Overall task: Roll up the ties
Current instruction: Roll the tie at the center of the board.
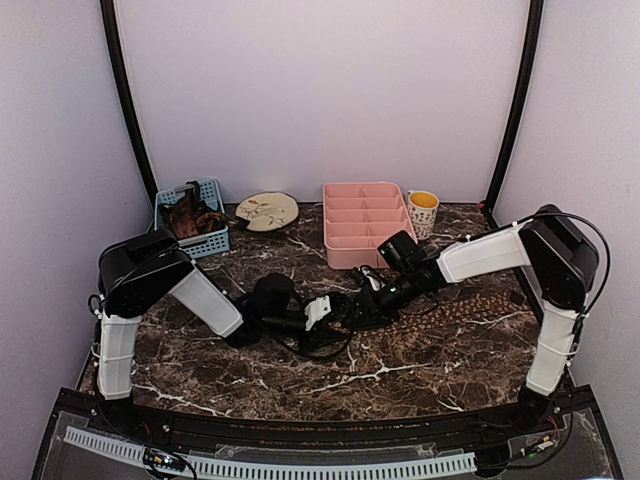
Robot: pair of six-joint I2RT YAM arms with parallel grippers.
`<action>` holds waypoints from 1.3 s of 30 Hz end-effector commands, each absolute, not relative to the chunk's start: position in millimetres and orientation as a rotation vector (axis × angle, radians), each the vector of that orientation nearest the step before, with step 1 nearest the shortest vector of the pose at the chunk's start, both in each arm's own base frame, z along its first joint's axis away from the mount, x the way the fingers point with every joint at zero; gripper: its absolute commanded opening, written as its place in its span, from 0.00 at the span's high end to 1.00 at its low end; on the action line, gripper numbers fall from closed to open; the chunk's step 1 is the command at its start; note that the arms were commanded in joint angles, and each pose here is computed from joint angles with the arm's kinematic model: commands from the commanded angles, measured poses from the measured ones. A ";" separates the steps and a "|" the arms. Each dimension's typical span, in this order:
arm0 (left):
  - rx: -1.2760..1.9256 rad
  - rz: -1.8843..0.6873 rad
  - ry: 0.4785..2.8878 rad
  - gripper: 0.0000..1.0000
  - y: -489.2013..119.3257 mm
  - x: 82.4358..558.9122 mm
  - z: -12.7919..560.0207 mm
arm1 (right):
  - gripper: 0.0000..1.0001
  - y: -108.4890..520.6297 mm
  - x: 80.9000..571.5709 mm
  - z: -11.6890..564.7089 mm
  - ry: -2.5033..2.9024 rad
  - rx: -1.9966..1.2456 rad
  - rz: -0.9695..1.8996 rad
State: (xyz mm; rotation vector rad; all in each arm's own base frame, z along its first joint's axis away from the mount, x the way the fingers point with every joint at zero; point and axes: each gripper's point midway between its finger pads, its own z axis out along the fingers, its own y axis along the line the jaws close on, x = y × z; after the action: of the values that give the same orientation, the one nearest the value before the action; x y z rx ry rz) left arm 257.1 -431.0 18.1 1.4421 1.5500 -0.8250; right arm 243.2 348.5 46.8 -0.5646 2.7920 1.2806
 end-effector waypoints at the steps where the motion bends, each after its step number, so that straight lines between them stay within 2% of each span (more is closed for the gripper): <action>1: 1.534 -0.752 1.830 0.74 -393.3 238.7 -48.4 | 0.66 363.5 244.4 62.7 2.726 -0.610 1.313; 5: 1.539 -0.753 1.831 0.74 -392.7 238.2 -48.7 | 0.92 363.8 247.8 54.8 2.744 -0.639 1.271; 7: 1.540 -0.758 1.834 0.73 -392.4 237.2 -48.9 | 1.00 361.2 247.2 48.7 2.758 -0.652 1.248; 9: 1.538 -0.772 1.833 0.69 -393.0 236.6 -47.0 | 1.00 357.4 246.5 43.5 2.769 -0.662 1.232; 14: 1.465 -0.854 1.751 0.40 -398.4 237.9 -13.8 | 1.00 346.8 247.5 29.5 2.777 -0.685 1.201; 22: 1.296 -0.848 1.552 0.23 -400.9 250.3 71.3 | 1.00 330.1 249.7 11.0 2.787 -0.686 1.156; 24: 1.197 -0.826 1.519 0.12 -393.9 255.7 92.3 | 1.00 326.7 249.8 8.6 2.786 -0.681 1.151; 25: 1.131 -0.829 1.508 0.02 -388.5 257.4 102.1 | 1.00 325.2 249.6 6.7 2.787 -0.680 1.144; 29: 0.957 -0.949 1.514 0.01 -378.3 261.8 118.7 | 1.00 319.6 248.0 -2.4 2.801 -0.668 1.128; 33: 1.139 -1.046 1.539 0.01 -396.7 249.8 92.4 | 1.00 318.1 246.6 -7.6 2.811 -0.649 1.129; 39: 1.230 -0.965 1.497 0.01 -411.2 251.1 56.5 | 1.00 317.1 245.3 -11.6 2.822 -0.635 1.132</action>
State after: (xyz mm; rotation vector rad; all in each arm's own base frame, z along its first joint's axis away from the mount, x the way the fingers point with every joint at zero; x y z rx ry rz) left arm 258.8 -398.2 71.3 1.1355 1.5501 -0.9701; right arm 251.5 333.0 20.9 -0.6826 2.7195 1.2354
